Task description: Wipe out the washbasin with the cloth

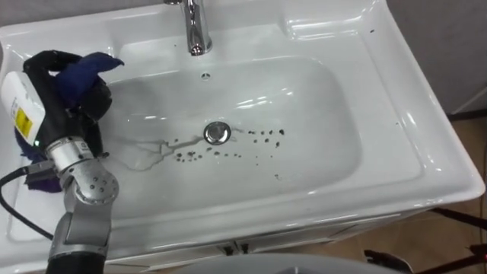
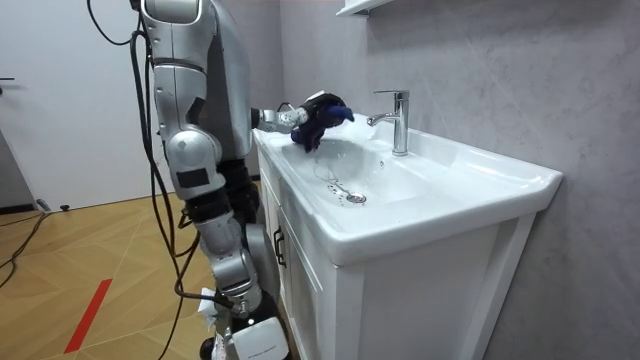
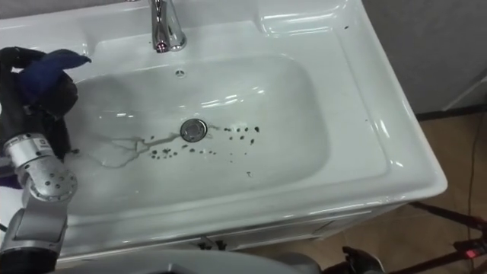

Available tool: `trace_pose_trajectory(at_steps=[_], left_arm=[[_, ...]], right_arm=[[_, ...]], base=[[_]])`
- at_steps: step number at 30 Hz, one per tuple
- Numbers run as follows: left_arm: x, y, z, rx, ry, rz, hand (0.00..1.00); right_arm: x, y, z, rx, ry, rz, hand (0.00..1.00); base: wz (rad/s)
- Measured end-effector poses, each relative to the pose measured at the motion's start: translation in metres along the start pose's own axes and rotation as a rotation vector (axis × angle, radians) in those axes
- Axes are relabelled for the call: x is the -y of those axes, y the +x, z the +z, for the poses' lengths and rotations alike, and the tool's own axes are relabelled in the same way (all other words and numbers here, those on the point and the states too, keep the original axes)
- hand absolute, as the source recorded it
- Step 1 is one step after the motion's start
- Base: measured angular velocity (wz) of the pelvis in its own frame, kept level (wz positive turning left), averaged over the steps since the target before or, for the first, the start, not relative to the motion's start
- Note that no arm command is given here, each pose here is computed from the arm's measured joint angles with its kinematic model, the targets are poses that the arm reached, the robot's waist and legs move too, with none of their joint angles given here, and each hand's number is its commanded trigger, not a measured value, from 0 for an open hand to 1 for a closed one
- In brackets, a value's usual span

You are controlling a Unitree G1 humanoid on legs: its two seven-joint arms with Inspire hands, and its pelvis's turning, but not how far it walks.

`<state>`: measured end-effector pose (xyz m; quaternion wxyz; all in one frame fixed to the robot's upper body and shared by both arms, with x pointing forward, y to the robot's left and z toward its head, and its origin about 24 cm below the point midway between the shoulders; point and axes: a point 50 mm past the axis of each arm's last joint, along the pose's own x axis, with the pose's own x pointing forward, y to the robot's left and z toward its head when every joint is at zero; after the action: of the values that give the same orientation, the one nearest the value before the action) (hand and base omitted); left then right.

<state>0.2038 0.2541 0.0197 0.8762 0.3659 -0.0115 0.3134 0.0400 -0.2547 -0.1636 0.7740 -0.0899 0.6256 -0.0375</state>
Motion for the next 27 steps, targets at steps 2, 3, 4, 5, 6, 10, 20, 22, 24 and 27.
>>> trace_pose_trajectory(at_steps=[2,3,4,5,6,10,20,22,24,27], left_arm=[[0.002,-0.001,0.002,0.011,0.003,-0.011,1.0],[0.003,-0.001,0.003,0.014,0.001,-0.013,1.0],[0.003,-0.002,0.005,0.023,-0.005,-0.015,1.0],[0.003,-0.001,0.008,0.033,-0.012,-0.011,1.0],[0.002,-0.001,0.009,0.039,-0.016,-0.008,1.0],[0.001,0.0,0.016,0.079,-0.047,0.01,1.0],[0.016,-0.011,0.014,0.071,-0.025,-0.084,1.0],[0.021,-0.016,0.012,0.069,-0.002,-0.126,1.0],[0.028,-0.021,0.008,0.064,0.029,-0.176,1.0],[0.038,-0.029,0.0,0.037,0.073,-0.254,1.0]], right_arm=[[0.0,0.0,0.0,0.002,0.012,-0.005,0.0],[0.0,0.0,0.0,0.002,0.017,-0.006,0.0],[0.0,0.0,-0.001,0.0,0.021,-0.006,0.0],[0.0,0.0,-0.001,0.001,0.023,-0.006,0.0],[0.0,0.0,-0.001,0.002,0.024,-0.006,0.0],[0.0,0.0,-0.001,0.001,0.038,-0.007,0.0],[-0.001,0.0,-0.005,-0.009,0.056,0.001,0.0],[-0.001,-0.001,-0.006,-0.013,0.053,0.003,0.0],[0.0,-0.001,-0.007,-0.015,0.052,0.009,0.0],[0.0,-0.001,-0.007,-0.016,0.048,0.015,0.0]], base=[[0.0],[0.0],[0.0],[0.0],[0.0],[-0.01],[0.0],[0.0],[0.0],[0.0]])
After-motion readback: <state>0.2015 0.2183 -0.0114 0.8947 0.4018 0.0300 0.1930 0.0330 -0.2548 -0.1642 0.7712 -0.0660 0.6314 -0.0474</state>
